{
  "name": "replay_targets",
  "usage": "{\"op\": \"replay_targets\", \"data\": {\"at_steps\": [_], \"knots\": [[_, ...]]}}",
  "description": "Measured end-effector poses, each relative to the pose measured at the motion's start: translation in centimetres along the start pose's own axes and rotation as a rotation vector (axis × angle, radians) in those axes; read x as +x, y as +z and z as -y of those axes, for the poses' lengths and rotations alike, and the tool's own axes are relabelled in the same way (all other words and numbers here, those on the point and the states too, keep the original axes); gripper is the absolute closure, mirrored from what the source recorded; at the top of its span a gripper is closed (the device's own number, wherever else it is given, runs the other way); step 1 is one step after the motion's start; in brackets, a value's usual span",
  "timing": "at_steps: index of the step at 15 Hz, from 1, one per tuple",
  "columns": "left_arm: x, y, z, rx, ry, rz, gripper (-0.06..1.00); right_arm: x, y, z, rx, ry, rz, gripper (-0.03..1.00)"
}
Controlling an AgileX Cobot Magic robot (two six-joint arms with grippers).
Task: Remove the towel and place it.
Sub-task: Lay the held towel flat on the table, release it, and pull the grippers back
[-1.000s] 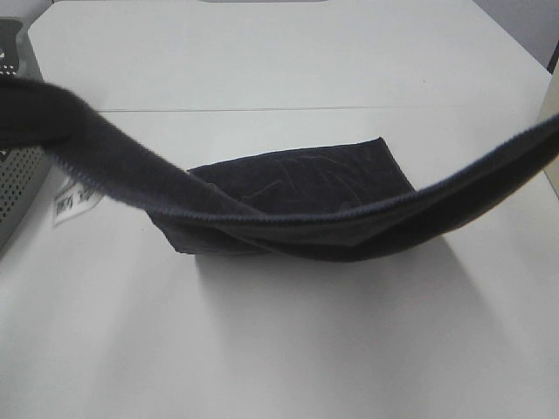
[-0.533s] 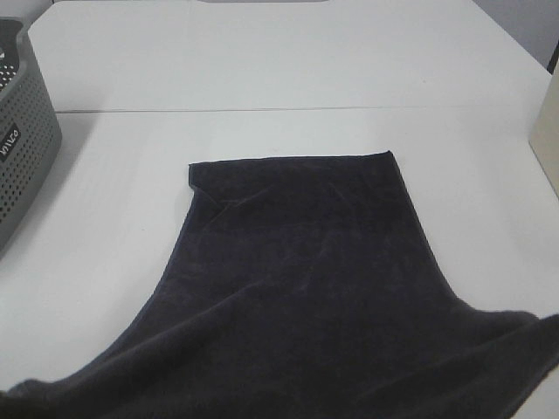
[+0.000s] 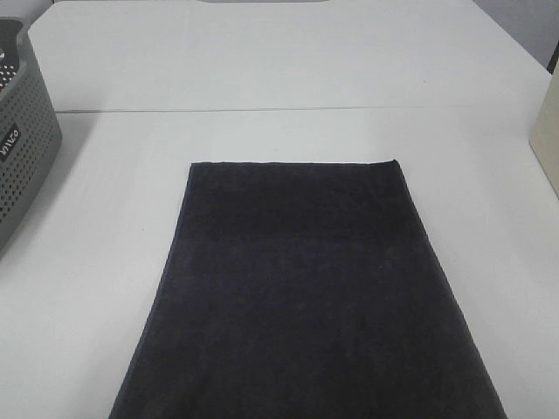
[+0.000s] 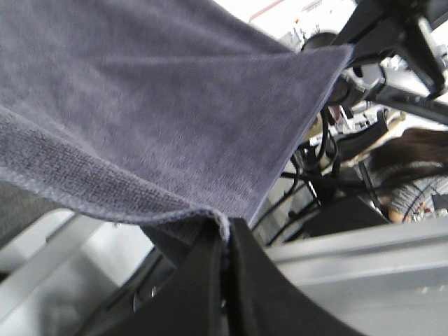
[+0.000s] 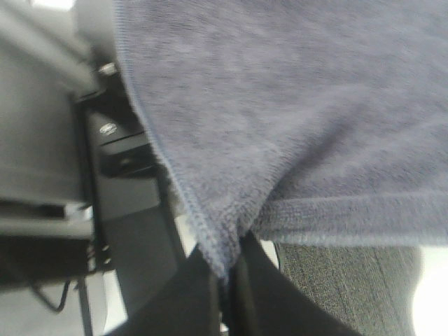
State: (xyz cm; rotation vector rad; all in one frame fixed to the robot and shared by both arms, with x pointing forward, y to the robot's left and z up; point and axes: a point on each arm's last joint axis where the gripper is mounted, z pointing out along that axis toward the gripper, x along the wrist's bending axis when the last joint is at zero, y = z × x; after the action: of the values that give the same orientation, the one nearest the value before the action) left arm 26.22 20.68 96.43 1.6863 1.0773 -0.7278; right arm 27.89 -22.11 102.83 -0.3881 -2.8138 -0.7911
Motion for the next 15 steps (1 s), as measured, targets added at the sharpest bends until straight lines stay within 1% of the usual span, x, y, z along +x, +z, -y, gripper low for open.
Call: {"op": "replay_targets", "data": {"at_steps": [1,3,6,11,12,13,14,15], "knots": [[0.4,0.2,1.2,0.055,-0.014,0.013,0.94,0.7,0.3,0.0,0.036,-0.085,-0.038,0.96],[0.4,0.3,1.7,0.097,-0.007,0.028,0.94,1.0,0.6,0.2,0.068,-0.123,-0.056,0.96],[0.1,0.4,2.3,0.152,0.015,0.053,0.94,1.0,1.1,0.6,0.091,-0.128,-0.073,0.96],[-0.1,0.3,2.5,0.179,0.016,0.078,0.94,1.0,1.1,0.6,0.094,-0.128,-0.076,0.96],[-0.2,0.3,2.7,0.193,0.050,0.097,0.81,1.0,1.1,0.6,0.094,-0.129,-0.076,0.81],[-0.2,0.3,2.7,0.193,0.050,0.097,0.81,1.0,1.1,0.6,0.094,-0.129,-0.076,0.81],[-0.3,0.3,2.7,0.198,0.060,0.104,0.63,1.0,1.1,0.6,0.094,-0.129,-0.076,0.65],[-0.4,0.2,2.8,0.206,0.060,0.113,0.18,1.0,1.1,0.6,0.097,-0.134,-0.075,0.35]]}}
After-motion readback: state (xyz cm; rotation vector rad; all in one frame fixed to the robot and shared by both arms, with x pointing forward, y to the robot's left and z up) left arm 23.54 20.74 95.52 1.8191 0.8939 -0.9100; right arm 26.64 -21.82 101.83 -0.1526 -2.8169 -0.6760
